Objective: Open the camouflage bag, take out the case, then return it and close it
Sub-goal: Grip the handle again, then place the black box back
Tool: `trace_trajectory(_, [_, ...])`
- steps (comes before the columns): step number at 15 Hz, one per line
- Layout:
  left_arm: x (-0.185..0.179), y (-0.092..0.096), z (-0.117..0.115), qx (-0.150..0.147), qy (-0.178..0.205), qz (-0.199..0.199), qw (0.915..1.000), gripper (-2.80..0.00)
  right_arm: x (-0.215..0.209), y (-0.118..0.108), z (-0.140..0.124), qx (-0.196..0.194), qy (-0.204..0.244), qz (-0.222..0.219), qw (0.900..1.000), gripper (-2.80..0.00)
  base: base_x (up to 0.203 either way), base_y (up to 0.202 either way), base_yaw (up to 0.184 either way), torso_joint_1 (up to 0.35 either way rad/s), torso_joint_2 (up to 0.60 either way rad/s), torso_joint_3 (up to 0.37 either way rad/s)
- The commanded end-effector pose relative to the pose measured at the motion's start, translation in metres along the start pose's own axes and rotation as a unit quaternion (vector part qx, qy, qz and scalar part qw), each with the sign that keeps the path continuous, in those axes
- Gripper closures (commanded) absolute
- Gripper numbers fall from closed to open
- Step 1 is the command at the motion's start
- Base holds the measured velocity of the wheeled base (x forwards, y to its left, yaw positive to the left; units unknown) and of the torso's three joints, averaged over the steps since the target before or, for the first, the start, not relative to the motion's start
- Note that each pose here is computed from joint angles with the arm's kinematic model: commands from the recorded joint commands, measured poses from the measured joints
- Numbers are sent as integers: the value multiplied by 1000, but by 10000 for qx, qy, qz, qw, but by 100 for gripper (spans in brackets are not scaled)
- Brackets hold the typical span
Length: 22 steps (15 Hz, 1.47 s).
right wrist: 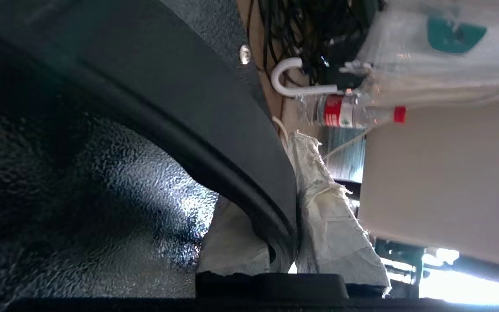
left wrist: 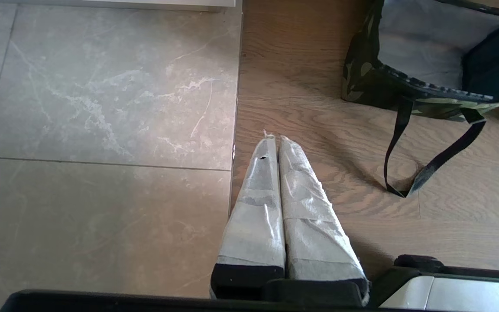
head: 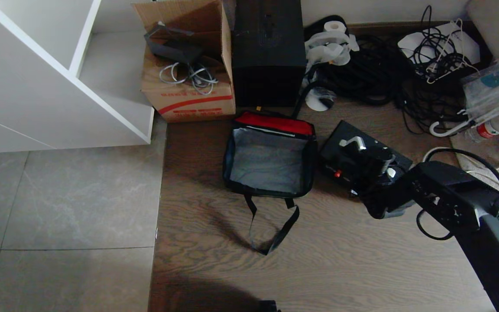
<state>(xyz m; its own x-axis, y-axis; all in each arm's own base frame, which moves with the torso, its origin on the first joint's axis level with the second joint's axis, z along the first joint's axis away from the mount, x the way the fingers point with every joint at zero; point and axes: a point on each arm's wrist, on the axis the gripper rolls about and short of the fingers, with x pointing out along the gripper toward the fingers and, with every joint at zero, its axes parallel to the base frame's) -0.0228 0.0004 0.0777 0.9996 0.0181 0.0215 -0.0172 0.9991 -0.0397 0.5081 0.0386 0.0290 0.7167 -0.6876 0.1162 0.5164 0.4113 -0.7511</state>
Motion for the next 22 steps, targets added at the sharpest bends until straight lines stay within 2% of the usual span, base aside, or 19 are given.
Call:
trace_trajectory(1, [1, 0, -3, -2, 46, 3, 10000, 0, -12, 0, 4, 44, -138, -35, 9999, 0, 0, 0, 0, 0, 0, 0])
trace_trajectory(3, [1, 0, -2, -2, 38, 3, 10000, 0, -18, -10, 6, -14, -129, 32, 9999, 0, 0, 0, 0, 0, 0, 0])
trace_trajectory(5, [1, 0, -2, -2, 38, 3, 10000, 0, -25, -22, 15, 309, -348, -141, 9988, 0, 0, 0, 0, 0, 0, 0])
trace_trajectory(7, [1, 0, -3, -2, 43, 3, 10000, 0, -33, -35, 19, 421, -471, -234, 9977, 0, 0, 0, 0, 0, 0, 0])
trace_trajectory(13, [1, 0, -3, -2, 41, 3, 10000, 0, -44, -89, 48, 699, -657, -455, 9944, 0, 0, 0, 0, 0, 0, 0])
trace_trajectory(18, [1, 0, -3, -2, 44, 3, 10000, 0, -42, -134, 55, 645, -640, -702, 9934, 0, 0, 0, 0, 0, 0, 0])
trace_trajectory(22, [1, 0, -3, -2, 45, 3, 10000, 0, -49, -166, 68, 612, -668, -655, 9937, 0, 0, 0, 0, 0, 0, 0])
